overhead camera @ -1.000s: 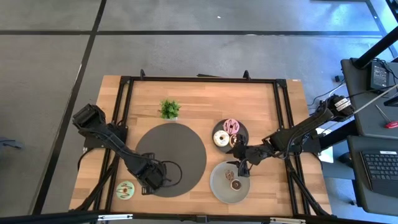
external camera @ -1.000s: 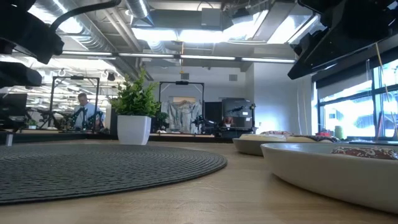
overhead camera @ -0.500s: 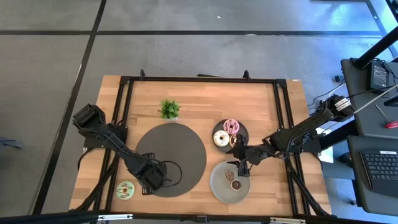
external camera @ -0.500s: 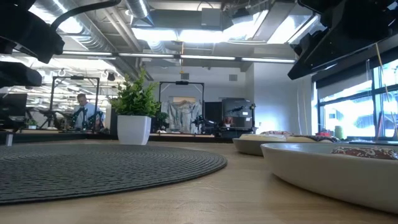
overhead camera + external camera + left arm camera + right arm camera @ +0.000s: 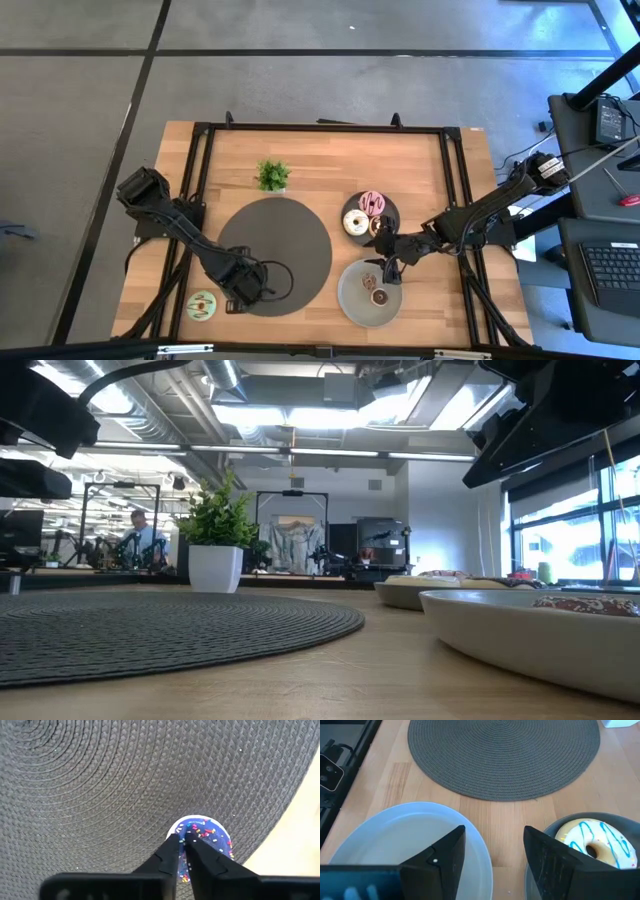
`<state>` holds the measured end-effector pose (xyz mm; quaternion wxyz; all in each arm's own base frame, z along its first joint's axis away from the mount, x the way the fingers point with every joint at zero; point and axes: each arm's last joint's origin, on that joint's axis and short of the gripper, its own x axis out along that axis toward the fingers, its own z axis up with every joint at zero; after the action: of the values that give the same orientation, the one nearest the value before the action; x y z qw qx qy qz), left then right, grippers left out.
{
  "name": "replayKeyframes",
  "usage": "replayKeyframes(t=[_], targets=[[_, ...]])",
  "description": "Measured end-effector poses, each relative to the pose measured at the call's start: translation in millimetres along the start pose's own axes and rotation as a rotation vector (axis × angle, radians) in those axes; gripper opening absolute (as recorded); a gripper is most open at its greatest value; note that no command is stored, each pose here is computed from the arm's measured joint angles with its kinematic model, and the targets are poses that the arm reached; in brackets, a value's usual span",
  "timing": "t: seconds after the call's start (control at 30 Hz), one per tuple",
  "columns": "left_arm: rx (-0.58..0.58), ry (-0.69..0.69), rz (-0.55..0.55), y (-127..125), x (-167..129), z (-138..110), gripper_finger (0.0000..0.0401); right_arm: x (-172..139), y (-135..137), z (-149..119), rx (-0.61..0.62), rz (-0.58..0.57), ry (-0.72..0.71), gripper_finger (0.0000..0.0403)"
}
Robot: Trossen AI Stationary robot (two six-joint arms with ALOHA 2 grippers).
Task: Pick & Place donuts
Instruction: Put the small blue donut on the gray plate
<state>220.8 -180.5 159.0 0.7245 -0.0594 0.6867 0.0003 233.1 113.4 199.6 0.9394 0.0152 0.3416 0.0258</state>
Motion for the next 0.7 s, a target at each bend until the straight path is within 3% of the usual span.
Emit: replayKeyframes(t=[0.23, 0.37, 0.53, 0.7], targets=[[0.005, 0.014, -0.016, 1, 0, 1, 0.0005, 0, 0, 0, 0.000, 0.000, 0.000, 0.0202], [-0.057, 0.016, -0.060, 4, -9, 9, 0.0003, 0, 0, 0, -0.004, 0.000, 0.000, 0.0202], [-0.008, -0.149, -0.064, 3, -34, 38, 0.0003, 0, 0, 0, -0.025, 0.000, 0.000, 0.0202], [0.023, -0.468, 0.012, 15, -56, 79, 0.0003, 0, 0, 0, -0.027, -0.009, -0.003, 0.0202]])
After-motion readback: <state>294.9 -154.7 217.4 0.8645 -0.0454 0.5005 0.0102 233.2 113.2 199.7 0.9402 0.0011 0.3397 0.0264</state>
